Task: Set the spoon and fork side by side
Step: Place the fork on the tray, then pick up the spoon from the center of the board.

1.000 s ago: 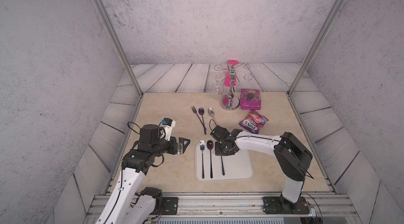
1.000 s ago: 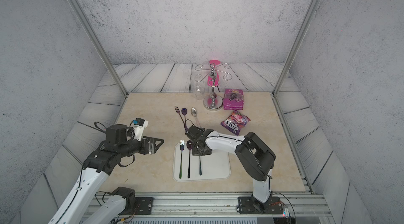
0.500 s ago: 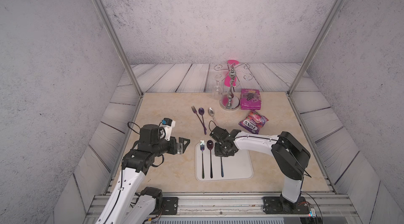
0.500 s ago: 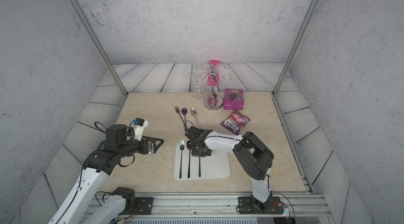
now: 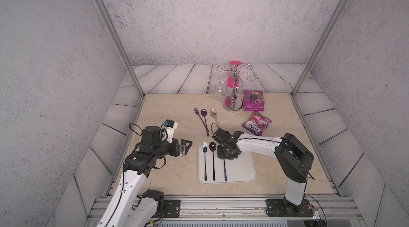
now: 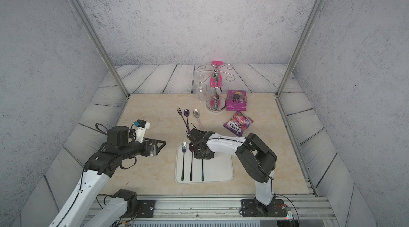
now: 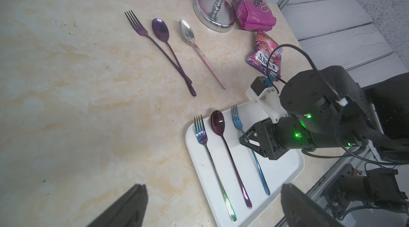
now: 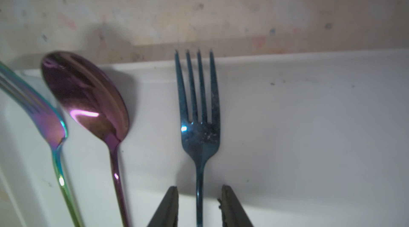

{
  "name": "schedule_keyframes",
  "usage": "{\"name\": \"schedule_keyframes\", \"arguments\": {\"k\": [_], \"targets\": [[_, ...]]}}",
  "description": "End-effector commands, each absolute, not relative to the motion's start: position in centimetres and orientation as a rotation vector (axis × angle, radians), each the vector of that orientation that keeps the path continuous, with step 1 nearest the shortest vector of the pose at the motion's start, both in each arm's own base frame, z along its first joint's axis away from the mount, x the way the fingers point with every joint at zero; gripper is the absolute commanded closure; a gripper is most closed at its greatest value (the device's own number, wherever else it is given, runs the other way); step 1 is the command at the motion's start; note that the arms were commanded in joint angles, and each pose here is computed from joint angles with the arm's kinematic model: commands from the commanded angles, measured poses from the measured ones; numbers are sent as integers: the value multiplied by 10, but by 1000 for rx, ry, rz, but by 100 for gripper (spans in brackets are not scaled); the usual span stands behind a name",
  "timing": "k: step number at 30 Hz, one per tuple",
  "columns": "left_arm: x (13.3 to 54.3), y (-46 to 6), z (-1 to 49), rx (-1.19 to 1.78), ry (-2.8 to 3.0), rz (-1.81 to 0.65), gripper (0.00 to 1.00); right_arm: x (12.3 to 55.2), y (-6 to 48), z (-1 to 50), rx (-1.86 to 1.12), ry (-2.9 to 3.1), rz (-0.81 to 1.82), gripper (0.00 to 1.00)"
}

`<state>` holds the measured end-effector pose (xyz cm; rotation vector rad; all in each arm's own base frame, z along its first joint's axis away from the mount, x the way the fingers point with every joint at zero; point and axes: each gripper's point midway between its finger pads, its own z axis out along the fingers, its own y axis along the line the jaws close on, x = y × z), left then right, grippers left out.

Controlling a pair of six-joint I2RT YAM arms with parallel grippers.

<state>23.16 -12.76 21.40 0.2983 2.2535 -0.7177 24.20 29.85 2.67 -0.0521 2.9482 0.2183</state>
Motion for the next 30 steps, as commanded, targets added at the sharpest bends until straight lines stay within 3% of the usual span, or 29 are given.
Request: {"name": "schedule_keyframes", "arguments": {"k": [1,10,15,30], "targets": [[229,-128,212,314,2259,-709,1,243,293,54,-101,2903,187,58],[231,-122,212,289,2267,-662,0,261,296,115,-514,2743,147,43],[233,-120,212,280,2263,-648,0,291,306,115,-806,2705,80,35],[235,-118,210,274,2271,-633,0,437,332,74,-729,2703,253,36]]}}
